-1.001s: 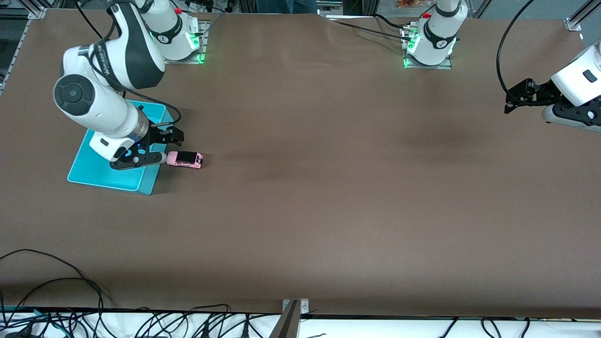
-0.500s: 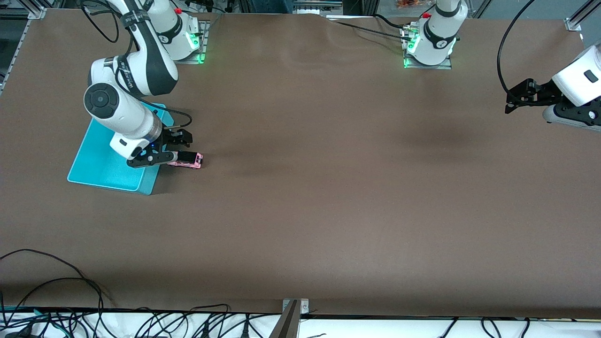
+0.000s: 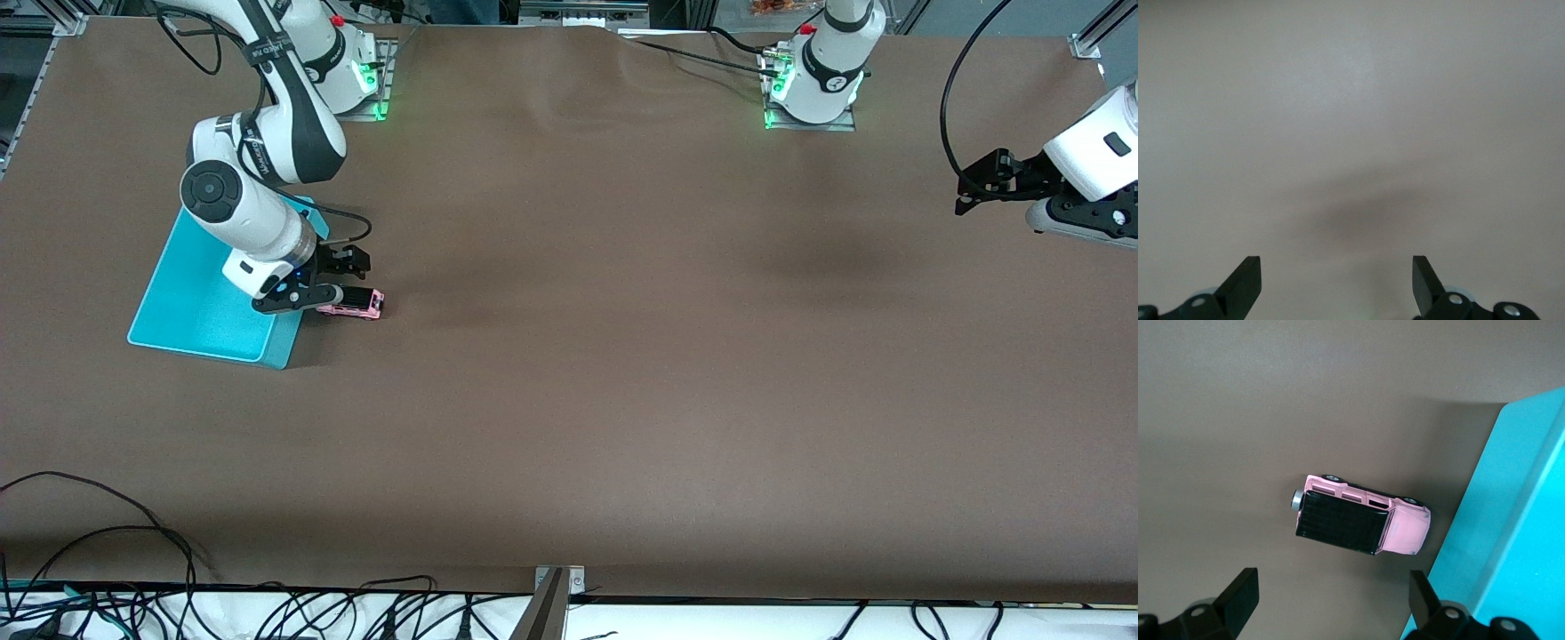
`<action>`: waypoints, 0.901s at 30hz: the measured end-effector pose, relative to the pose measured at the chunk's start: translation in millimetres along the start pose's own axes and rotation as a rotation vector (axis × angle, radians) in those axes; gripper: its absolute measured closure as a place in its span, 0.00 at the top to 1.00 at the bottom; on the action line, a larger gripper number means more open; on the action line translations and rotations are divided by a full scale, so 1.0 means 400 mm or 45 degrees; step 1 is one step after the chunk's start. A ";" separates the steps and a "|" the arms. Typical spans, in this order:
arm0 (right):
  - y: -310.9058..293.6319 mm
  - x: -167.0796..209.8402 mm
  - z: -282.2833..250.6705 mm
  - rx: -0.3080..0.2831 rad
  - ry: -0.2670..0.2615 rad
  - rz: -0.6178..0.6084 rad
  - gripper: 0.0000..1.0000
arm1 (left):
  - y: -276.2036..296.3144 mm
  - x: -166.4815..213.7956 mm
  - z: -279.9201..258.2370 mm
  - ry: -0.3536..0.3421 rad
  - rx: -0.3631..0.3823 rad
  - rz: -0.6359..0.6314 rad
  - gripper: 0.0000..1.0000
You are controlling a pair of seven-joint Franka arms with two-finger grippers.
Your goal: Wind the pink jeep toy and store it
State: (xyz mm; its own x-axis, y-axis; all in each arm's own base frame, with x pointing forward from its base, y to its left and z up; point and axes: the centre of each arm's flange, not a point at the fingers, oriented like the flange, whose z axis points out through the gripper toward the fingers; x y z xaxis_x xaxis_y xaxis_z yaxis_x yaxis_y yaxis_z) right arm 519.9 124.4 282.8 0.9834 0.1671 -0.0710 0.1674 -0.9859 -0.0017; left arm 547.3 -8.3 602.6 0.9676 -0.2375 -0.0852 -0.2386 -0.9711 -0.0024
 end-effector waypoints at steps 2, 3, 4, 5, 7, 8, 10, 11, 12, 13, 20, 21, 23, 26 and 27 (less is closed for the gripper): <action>0.000 0.003 0.010 0.001 0.014 0.010 1.00 | 0.004 0.001 0.000 0.000 0.000 0.004 1.00; 0.000 0.004 0.016 0.002 0.021 0.023 1.00 | 0.005 0.001 0.000 0.000 0.000 0.005 1.00; 0.000 0.005 0.024 0.003 0.030 0.047 1.00 | 0.007 0.002 0.000 0.000 0.001 0.006 1.00; 0.000 0.007 0.032 0.004 0.038 0.080 1.00 | 0.007 0.002 0.000 0.000 0.001 0.007 1.00; 0.000 0.009 0.051 0.007 0.053 0.145 1.00 | 0.007 0.002 0.000 0.000 0.001 0.007 1.00; 0.000 0.011 0.061 0.008 0.058 0.177 1.00 | 0.006 0.001 0.000 0.000 0.000 0.006 1.00; -0.001 0.013 0.080 0.010 0.062 0.219 1.00 | 0.004 0.001 0.000 0.000 0.000 0.004 1.00; -0.002 0.013 0.088 0.010 0.061 0.231 1.00 | 0.003 0.001 0.000 0.001 0.000 0.003 1.00; -0.002 0.014 0.095 0.010 0.059 0.242 1.00 | 0.001 0.001 -0.001 0.001 0.000 0.001 1.00; -0.002 0.014 0.102 0.010 0.056 0.258 1.00 | 0.000 0.001 -0.002 0.002 0.000 0.000 1.00; -0.001 0.007 0.122 0.011 0.036 0.487 1.00 | -0.004 0.000 -0.006 0.007 0.001 -0.003 1.00; -0.001 0.005 0.123 0.011 0.034 0.528 1.00 | -0.004 0.000 -0.006 0.007 0.001 -0.004 1.00; -0.002 0.002 0.127 0.010 0.029 0.605 1.00 | -0.004 0.000 -0.006 0.007 0.001 -0.005 1.00; -0.002 -0.006 0.135 0.008 0.019 0.704 1.00 | -0.008 0.000 -0.005 0.006 0.001 -0.008 1.00; -0.003 -0.009 0.139 0.006 0.014 0.733 1.00 | -0.011 -0.001 -0.005 0.006 0.000 -0.011 1.00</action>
State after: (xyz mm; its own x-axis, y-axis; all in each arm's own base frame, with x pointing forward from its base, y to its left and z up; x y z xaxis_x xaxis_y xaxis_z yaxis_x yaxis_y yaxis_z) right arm 512.2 124.2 227.6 0.9165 -0.3967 -0.0515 -0.3956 -0.9179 0.0293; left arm 548.3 -3.9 604.6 0.9701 -0.2289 -0.0803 -0.2299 -0.9732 -0.0034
